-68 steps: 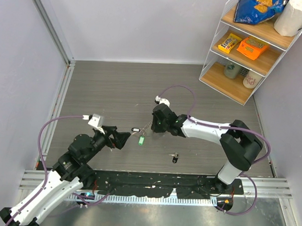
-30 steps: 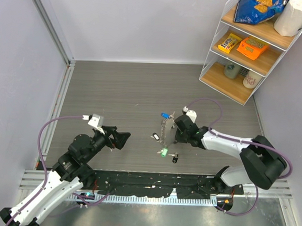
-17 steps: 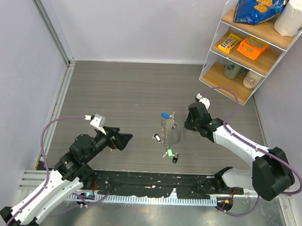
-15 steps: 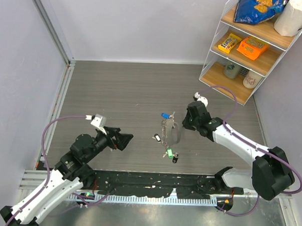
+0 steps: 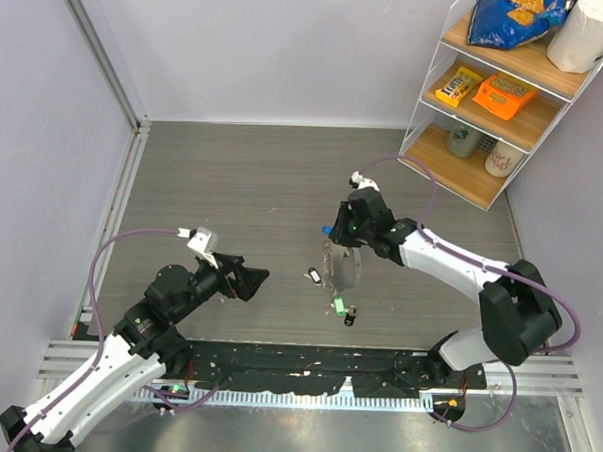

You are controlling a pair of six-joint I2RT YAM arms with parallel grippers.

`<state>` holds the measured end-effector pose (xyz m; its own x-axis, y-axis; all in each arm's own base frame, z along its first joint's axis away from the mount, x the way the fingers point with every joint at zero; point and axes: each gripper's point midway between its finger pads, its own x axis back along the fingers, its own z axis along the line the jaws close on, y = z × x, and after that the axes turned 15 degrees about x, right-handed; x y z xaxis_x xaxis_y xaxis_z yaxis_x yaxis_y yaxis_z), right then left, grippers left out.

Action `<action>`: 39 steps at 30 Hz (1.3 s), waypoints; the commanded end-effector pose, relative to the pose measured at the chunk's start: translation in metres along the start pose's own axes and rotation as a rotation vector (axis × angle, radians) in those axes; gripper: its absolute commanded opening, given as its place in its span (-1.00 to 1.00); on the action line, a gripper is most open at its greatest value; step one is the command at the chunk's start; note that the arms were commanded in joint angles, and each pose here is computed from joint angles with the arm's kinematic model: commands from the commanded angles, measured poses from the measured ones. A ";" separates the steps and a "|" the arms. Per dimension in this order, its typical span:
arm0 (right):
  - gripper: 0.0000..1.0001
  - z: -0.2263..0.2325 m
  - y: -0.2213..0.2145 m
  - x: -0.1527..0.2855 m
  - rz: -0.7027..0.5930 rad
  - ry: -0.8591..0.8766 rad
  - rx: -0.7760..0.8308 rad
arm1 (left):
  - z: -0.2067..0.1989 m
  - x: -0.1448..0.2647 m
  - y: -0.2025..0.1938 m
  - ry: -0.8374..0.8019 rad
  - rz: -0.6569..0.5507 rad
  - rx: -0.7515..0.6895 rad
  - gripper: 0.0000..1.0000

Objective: Put the keys on the keyring

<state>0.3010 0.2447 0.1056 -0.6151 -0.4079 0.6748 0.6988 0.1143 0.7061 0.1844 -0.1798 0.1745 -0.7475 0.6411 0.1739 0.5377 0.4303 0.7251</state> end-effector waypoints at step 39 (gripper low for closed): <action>-0.89 -0.087 -0.029 -0.015 -0.080 -0.424 -0.222 | 0.006 -0.004 0.003 -0.025 -0.057 -0.082 0.88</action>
<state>0.3056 0.1801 0.0539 -0.6923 -0.0743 0.7178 0.7216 -0.0692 0.6888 0.1864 -0.1773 0.1594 -0.7508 0.6379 0.1713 0.5085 0.3928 0.7662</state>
